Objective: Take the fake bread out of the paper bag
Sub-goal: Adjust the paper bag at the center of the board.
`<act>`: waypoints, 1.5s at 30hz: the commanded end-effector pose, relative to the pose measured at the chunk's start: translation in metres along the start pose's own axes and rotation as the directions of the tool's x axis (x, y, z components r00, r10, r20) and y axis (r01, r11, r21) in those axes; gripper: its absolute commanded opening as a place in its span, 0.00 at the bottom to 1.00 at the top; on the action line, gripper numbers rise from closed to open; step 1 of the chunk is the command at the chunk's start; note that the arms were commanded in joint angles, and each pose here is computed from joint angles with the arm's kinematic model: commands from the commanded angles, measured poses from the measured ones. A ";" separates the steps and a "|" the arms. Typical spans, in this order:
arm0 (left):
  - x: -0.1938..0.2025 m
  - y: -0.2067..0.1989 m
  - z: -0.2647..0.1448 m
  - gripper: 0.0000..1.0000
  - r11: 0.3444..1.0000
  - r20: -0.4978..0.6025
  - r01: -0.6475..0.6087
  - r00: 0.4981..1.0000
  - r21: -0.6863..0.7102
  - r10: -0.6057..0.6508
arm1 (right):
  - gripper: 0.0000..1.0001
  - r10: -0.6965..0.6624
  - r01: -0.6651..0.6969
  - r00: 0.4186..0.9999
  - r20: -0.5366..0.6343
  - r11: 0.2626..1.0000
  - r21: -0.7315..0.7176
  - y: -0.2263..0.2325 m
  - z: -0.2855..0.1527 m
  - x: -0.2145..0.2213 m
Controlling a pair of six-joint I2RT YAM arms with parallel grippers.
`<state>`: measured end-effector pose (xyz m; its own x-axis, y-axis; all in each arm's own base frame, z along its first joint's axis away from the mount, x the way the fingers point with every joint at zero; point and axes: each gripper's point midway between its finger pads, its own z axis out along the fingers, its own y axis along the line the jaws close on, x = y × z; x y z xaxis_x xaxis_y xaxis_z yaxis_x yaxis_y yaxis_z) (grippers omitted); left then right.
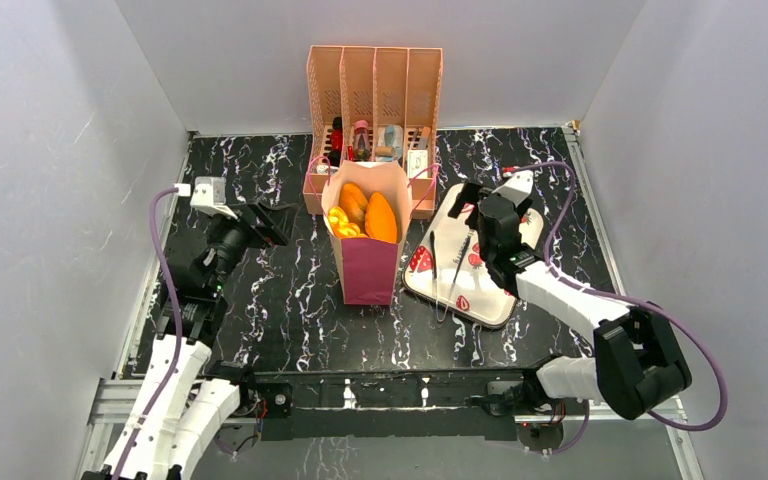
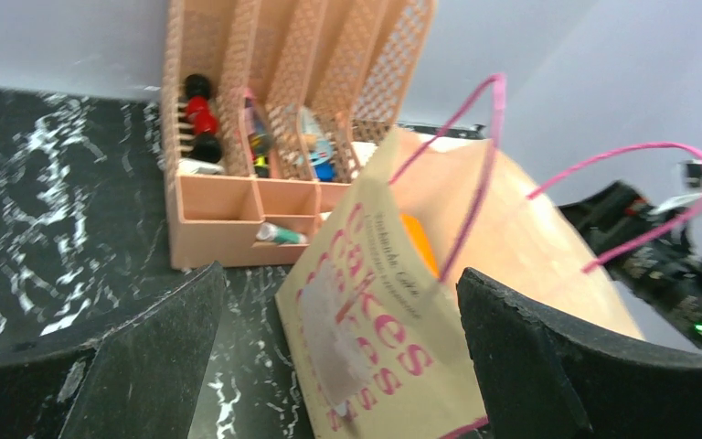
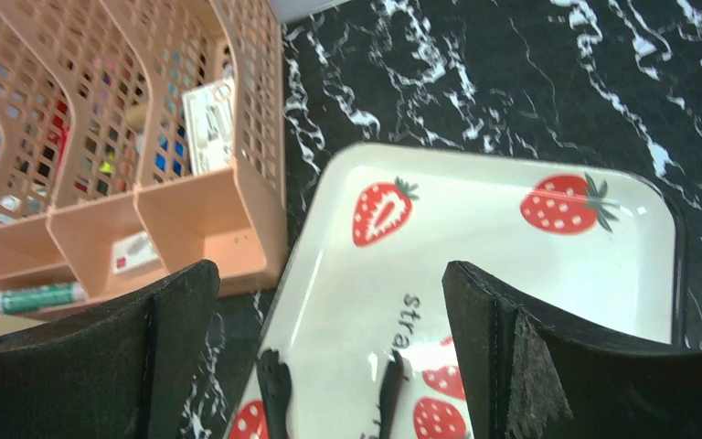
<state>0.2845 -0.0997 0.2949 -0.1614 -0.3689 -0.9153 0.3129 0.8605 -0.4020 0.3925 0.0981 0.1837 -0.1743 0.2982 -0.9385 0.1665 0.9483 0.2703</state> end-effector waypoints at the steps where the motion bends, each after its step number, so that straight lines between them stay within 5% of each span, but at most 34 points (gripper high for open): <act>1: -0.021 -0.048 -0.011 0.98 0.978 -0.008 -0.034 0.999 0.207 0.037 | 0.94 0.033 -0.034 0.999 0.009 0.999 0.027 -0.008 -0.012 -0.004; 9: -0.012 -0.070 -0.023 0.98 0.956 -0.126 0.007 0.992 0.293 0.032 | 0.94 0.010 -0.009 1.000 -0.024 0.998 0.068 -0.020 -0.019 0.005; 16: 0.018 -0.070 0.008 0.98 0.968 -0.281 0.045 0.959 0.246 0.026 | 0.93 0.022 -0.019 0.999 -0.042 0.997 0.071 -0.023 -0.026 0.013; 21: 0.047 -0.087 0.032 0.98 0.982 -0.354 -0.063 0.927 0.178 0.123 | 0.94 0.011 -0.006 0.999 -0.050 0.996 0.090 -0.027 -0.029 0.017; 29: 0.055 -0.061 0.047 0.98 0.975 -0.366 -0.198 0.918 -0.095 0.151 | 0.93 0.003 0.003 0.998 -0.065 0.996 0.088 -0.028 -0.034 0.018; 38: 0.070 -0.053 0.061 0.98 0.936 -0.413 -0.312 0.883 -0.161 0.223 | 0.92 -0.026 0.035 0.994 -0.108 0.996 0.086 -0.027 -0.041 0.035; 42: 0.074 -0.050 0.065 0.90 0.921 -0.433 -0.358 0.863 -0.154 0.263 | 0.92 -0.050 0.060 0.989 -0.139 0.996 0.067 -0.021 -0.047 0.047; 45: 0.075 -0.048 0.066 0.66 0.913 -0.430 -0.385 0.853 -0.138 0.295 | 0.92 -0.071 0.083 0.983 -0.169 0.994 0.065 -0.020 -0.053 0.061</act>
<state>0.3153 -0.1998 0.2319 -0.4897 0.0386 -0.8711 0.2182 0.9727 -0.0795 0.3336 0.0968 0.1345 -0.3496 0.2404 -0.9055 0.2091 0.9622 0.1747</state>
